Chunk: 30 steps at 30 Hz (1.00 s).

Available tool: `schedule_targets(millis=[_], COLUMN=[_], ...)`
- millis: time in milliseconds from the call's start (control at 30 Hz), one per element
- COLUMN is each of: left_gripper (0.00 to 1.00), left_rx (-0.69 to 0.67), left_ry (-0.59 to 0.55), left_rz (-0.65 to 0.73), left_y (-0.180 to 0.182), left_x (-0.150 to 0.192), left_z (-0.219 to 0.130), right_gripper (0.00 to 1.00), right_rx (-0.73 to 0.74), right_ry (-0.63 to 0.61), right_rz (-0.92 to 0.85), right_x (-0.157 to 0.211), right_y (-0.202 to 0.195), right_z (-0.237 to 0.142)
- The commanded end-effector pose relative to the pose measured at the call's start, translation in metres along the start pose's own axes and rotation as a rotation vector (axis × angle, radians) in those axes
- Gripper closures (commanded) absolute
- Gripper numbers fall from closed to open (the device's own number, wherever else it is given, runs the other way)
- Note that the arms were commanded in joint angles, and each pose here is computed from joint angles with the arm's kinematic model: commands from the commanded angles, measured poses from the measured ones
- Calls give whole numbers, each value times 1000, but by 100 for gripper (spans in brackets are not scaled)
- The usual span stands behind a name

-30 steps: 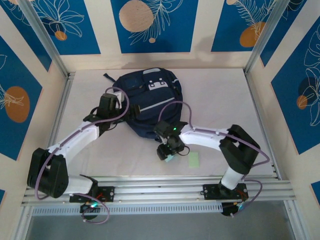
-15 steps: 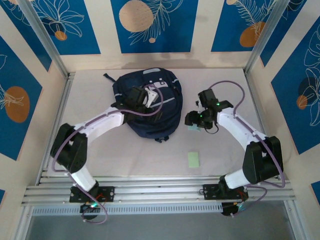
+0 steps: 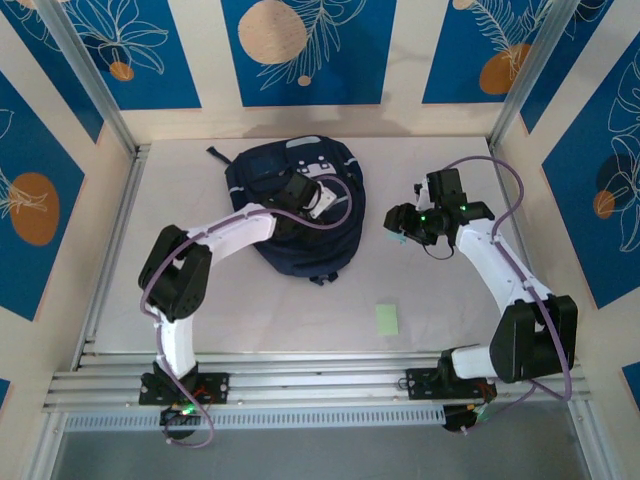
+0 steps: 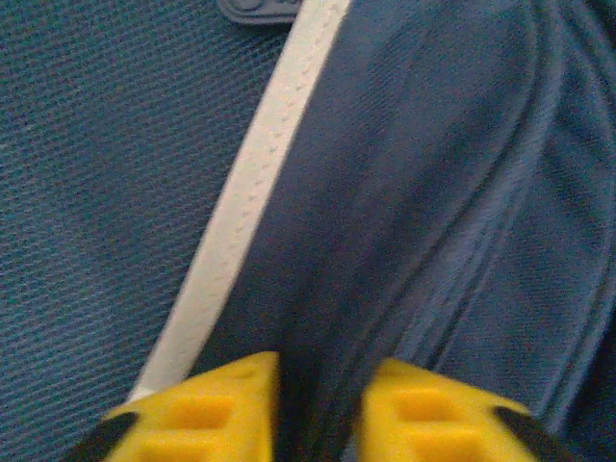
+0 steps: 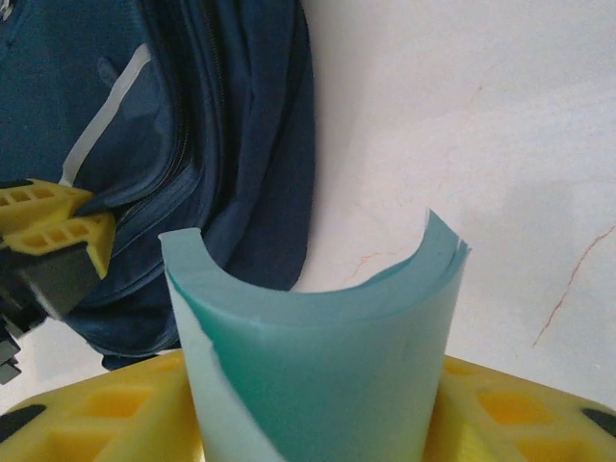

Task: Pack the student bag
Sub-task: Open the student bag at the center of the table, then place the loose stationery in the student bag.

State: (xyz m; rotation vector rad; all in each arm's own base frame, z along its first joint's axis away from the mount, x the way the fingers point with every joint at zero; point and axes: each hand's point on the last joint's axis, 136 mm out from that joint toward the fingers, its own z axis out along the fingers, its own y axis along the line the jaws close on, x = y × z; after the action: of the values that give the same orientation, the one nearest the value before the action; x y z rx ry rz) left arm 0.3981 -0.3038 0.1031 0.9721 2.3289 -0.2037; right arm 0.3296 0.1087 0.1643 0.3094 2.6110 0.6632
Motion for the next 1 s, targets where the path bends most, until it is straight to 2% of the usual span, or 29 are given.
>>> schedule_targets(millis=[0, 133, 300, 633, 667, 833, 867, 967], left_gripper=[100, 100, 100, 100, 100, 100, 100, 100], left_rx=[37, 149, 256, 291, 293, 303, 308, 320], left_ry=[-12, -83, -171, -252, -258, -266, -272, -281], left_rz=[-30, -138, -315, -353, -356, -381, -383, -393], left_y=[3, -1, 14, 21, 22, 23, 23, 23], left_x=[-13, -37, -67, -96, -97, -97, -97, -99], left_z=[-11, -40, -70, -87, -88, -90, -91, -92], right_gripper=[48, 49, 49, 45, 42, 5, 2, 1], right_rx=[-44, -93, -192, -172, -165, -147, -152, -155], right_ry=[-5, -3, 19, 121, 132, 173, 172, 155], right_rz=[6, 38, 58, 1, -1, 16, 11, 6], right_x=[4, 4, 1, -13, -14, -19, -19, -18], right_y=[6, 15, 48, 111, 115, 123, 124, 123], right_z=[-7, -6, 11, 78, 84, 101, 100, 93])
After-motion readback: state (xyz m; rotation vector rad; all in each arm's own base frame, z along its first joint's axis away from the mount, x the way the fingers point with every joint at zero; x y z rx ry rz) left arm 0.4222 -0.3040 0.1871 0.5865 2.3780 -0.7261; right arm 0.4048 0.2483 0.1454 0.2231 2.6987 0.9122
